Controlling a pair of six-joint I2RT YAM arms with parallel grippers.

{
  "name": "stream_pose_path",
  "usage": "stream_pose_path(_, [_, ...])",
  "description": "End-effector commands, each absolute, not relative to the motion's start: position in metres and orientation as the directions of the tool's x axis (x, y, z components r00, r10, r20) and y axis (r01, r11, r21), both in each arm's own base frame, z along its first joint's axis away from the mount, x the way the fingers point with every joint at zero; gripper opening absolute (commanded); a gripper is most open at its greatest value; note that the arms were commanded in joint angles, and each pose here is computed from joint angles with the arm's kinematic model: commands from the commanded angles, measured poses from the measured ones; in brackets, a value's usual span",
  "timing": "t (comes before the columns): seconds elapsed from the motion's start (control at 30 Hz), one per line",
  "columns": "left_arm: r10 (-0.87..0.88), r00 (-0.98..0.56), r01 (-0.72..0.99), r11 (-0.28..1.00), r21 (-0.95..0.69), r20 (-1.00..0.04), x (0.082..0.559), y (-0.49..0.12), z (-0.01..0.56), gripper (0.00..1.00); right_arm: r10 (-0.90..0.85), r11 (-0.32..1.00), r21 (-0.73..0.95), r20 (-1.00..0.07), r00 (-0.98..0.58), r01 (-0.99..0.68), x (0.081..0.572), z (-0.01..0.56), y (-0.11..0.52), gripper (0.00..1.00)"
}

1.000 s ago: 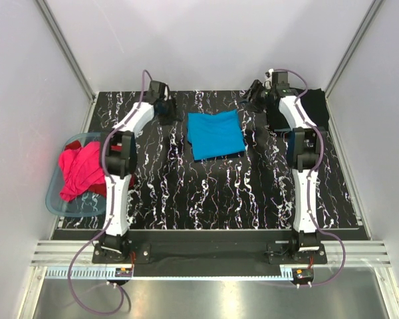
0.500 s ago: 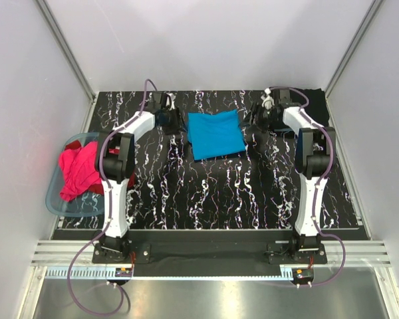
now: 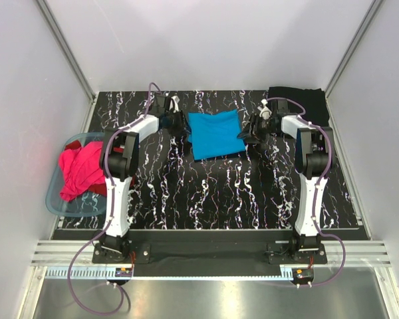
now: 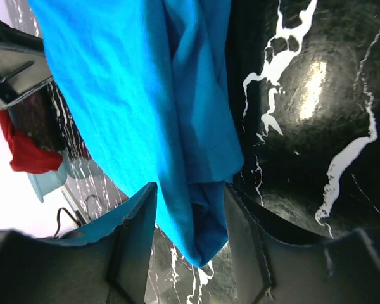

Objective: Fold and stack the t-shirts
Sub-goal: Fold the tshirt

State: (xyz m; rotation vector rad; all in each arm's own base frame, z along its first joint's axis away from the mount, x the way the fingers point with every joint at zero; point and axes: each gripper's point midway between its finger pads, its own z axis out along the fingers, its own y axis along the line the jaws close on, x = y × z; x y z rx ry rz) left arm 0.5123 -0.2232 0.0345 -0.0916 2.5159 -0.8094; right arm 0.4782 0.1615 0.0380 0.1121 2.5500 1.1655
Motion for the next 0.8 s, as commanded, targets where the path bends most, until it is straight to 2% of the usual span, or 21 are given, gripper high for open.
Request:
stream_pose_path(0.0, [-0.214, -0.879, 0.115, 0.772, -0.625, -0.425, 0.512, -0.239, 0.036, 0.38, 0.204, 0.604, 0.783, -0.333, -0.92, -0.15, 0.481, 0.07, 0.172, 0.53])
stream_pose_path(0.1, [-0.228, -0.89, 0.1, 0.746, -0.659, -0.394, 0.505, -0.243, 0.047, 0.21, 0.217, 0.593, 0.793, -0.325, -0.921, -0.14, 0.476, 0.069, 0.174, 0.49])
stream_pose_path(0.13, [-0.235, -0.894, 0.091, 0.739, -0.667, -0.382, 0.502, -0.244, 0.05, 0.09, 0.229, 0.594, 0.794, -0.323, -0.918, -0.131, 0.477, 0.068, 0.173, 0.46])
stream_pose_path(0.17, [-0.245, -0.894, 0.083, 0.733, -0.675, -0.376, 0.499, -0.245, 0.061, 0.02, 0.237, 0.596, 0.793, -0.322, -0.916, -0.124, 0.477, 0.068, 0.172, 0.44])
stream_pose_path(0.33, [-0.345, -0.877, -0.039, 0.745, -0.666, -0.335, 0.487, -0.238, 0.062, 0.0, 0.281, 0.589, 0.804, -0.303, -0.911, -0.086, 0.478, 0.064, 0.172, 0.19])
stream_pose_path(0.47, [-0.371, -0.896, -0.122, 0.735, -0.667, -0.244, 0.474, -0.239, 0.029, 0.0, 0.297, 0.584, 0.809, -0.294, -0.908, -0.072, 0.477, 0.063, 0.173, 0.11])
stream_pose_path(0.5, [-0.366, -0.897, -0.118, 0.737, -0.666, -0.246, 0.472, -0.24, 0.03, 0.03, 0.298, 0.582, 0.81, -0.29, -0.909, -0.068, 0.476, 0.062, 0.173, 0.11])
stream_pose_path(0.57, [-0.372, -0.89, -0.123, 0.753, -0.646, -0.263, 0.47, -0.234, 0.031, 0.22, 0.296, 0.578, 0.813, -0.291, -0.91, -0.073, 0.475, 0.066, 0.174, 0.18])
stream_pose_path(0.67, [-0.388, -0.87, -0.138, 0.784, -0.605, -0.303, 0.471, -0.216, 0.048, 0.38, 0.297, 0.581, 0.809, -0.306, -0.904, -0.083, 0.473, 0.074, 0.173, 0.32])
stream_pose_path(0.7, [-0.387, -0.864, -0.135, 0.795, -0.591, -0.322, 0.474, -0.208, 0.054, 0.41, 0.304, 0.584, 0.808, -0.307, -0.902, -0.078, 0.474, 0.076, 0.172, 0.38])
stream_pose_path(0.77, [-0.391, -0.847, -0.14, 0.818, -0.558, -0.36, 0.481, -0.197, 0.073, 0.41, 0.311, 0.581, 0.812, -0.288, -0.906, -0.059, 0.474, 0.074, 0.172, 0.44])
